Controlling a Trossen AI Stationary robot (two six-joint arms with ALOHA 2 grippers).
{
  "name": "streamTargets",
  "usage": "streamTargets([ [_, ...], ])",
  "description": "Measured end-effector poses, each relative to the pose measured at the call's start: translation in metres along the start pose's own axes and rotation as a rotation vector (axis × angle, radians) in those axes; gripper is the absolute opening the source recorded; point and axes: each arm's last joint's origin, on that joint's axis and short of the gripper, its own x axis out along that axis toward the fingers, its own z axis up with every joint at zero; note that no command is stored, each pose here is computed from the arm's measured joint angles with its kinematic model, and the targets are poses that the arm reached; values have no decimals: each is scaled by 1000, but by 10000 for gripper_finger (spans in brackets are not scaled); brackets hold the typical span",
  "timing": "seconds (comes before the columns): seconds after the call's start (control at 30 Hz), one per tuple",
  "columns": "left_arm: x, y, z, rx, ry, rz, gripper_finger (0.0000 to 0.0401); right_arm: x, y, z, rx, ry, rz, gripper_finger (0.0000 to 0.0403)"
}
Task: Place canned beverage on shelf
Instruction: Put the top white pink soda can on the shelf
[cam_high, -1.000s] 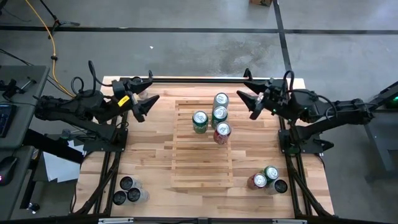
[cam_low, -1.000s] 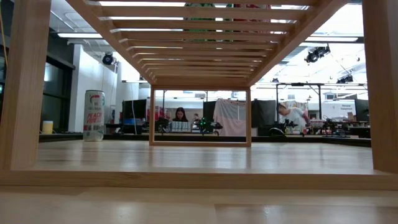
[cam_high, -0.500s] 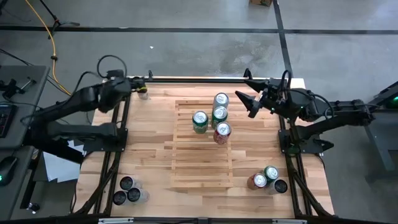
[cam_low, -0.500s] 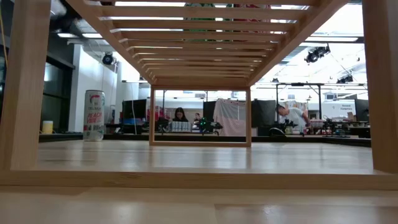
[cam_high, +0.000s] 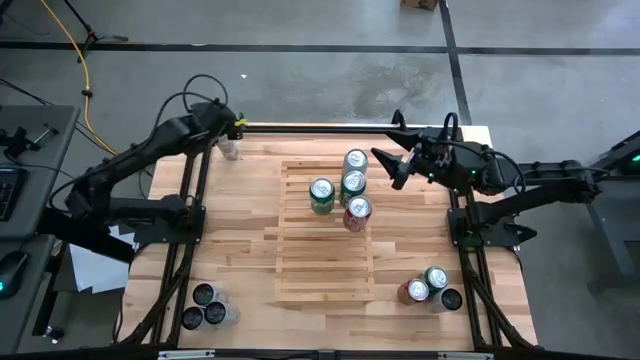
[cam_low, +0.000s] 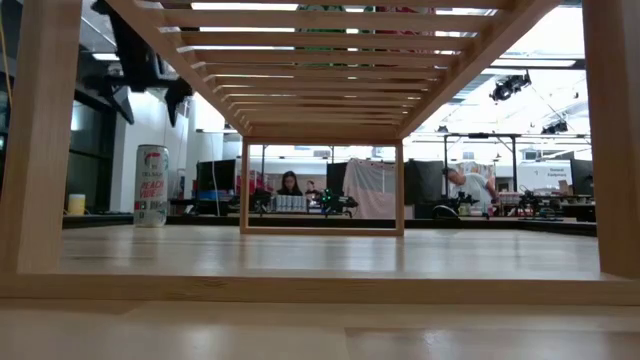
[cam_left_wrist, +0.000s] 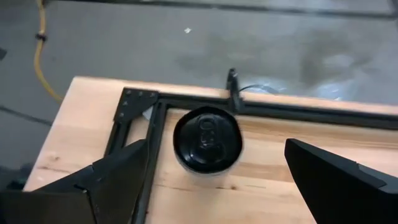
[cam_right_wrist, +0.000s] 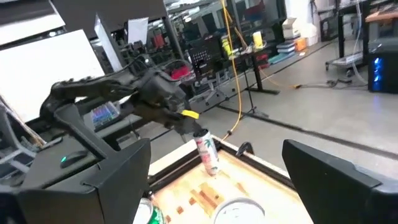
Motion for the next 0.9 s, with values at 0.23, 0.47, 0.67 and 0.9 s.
streamTargets([
  [0.23,23,-7,0,-37,49,82,369,5,2,-5,61,30,22,349],
  [0.47,35,-10,2,-70,54,99,369,7,3,-9,73,56,35,349],
  [0.67,42,-13,3,-76,64,105,369,7,4,-9,73,59,42,349],
  [0.9,47,-16,1,-102,78,117,369,7,4,-9,77,64,55,349],
])
